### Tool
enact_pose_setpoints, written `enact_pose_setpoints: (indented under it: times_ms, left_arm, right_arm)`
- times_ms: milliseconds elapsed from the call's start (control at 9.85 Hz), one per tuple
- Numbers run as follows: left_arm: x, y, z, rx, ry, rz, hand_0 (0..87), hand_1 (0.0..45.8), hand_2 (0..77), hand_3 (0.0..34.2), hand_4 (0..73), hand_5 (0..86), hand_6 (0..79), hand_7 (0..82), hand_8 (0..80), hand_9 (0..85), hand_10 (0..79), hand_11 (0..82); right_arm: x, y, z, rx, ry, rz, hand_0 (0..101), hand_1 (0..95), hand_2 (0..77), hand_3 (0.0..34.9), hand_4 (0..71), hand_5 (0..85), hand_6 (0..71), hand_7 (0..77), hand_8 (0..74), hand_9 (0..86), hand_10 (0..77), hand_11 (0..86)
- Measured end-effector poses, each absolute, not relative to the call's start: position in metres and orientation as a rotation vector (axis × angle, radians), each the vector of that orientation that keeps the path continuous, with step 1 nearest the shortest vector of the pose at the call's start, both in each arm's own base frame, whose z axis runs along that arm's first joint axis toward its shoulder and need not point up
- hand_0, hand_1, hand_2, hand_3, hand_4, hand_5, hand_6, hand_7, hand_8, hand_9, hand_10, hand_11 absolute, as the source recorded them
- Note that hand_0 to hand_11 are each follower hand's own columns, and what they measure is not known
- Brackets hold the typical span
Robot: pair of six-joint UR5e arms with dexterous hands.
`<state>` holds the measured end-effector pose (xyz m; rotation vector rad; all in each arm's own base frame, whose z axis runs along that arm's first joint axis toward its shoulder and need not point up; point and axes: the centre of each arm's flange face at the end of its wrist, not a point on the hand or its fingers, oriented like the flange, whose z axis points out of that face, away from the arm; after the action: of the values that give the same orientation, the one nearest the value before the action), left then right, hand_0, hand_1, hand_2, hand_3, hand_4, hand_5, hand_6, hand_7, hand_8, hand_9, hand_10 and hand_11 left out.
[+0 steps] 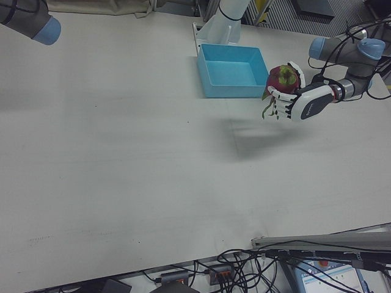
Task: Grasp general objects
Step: 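Carry the dragon fruit with the left hand over the blue tray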
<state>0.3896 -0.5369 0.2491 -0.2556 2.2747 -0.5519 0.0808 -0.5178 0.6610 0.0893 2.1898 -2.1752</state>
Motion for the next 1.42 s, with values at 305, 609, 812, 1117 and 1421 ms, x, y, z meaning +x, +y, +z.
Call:
enact_pose_setpoints:
  times_ms: [305, 609, 812, 1117, 1421]
  left_arm:
    - [0.418, -0.506, 0.236, -0.333, 2.268, -0.476, 51.0, 0.0, 25.1, 0.0, 49.6, 33.8, 69.8, 76.9, 69.8, 70.4, 52.9, 70.4]
    - [0.458, -0.461, 0.244, -0.437, 2.235, -0.425, 51.0, 0.0, 25.1, 0.0, 49.6, 33.8, 69.8, 76.9, 69.8, 70.4, 52.9, 70.4]
    - [0.458, -0.437, 0.272, -0.47, 2.206, -0.424, 51.1, 0.0, 24.5, 0.0, 49.1, 33.8, 69.8, 76.9, 69.8, 70.4, 52.9, 70.4]
    - [0.457, -0.403, 0.293, -0.517, 2.184, -0.406, 51.3, 0.0, 24.5, 0.0, 49.6, 33.3, 69.8, 76.9, 69.8, 70.4, 52.9, 70.4]
    - [0.441, -0.385, 0.313, -0.528, 2.18, -0.398, 51.2, 0.0, 23.5, 0.0, 49.6, 33.3, 69.3, 76.9, 69.8, 70.4, 52.9, 70.4]
  right_arm:
    - [0.081, -0.518, 0.661, 0.09, 2.191, -2.175, 0, 6.0, 1.6, 0.0, 0.0, 0.0, 0.0, 0.0, 0.0, 1.1, 0.0, 0.5]
    - [0.081, -0.518, 0.661, 0.089, 2.189, -2.176, 0, 6.0, 1.6, 0.0, 0.0, 0.0, 0.0, 0.0, 0.0, 1.1, 0.0, 1.1]
    - [0.081, -0.518, 0.661, 0.089, 2.189, -2.176, 0, 6.0, 1.6, 0.0, 0.0, 0.0, 0.0, 0.0, 0.0, 1.1, 0.0, 0.5]
    - [0.081, -0.518, 0.661, 0.089, 2.189, -2.176, 0, 6.0, 1.6, 0.0, 0.0, 0.0, 0.0, 0.0, 0.0, 1.1, 0.0, 1.1]
    - [0.081, -0.518, 0.661, 0.089, 2.19, -2.175, 0, 6.0, 1.6, 0.0, 0.0, 0.0, 0.0, 0.0, 0.0, 1.1, 0.0, 1.1]
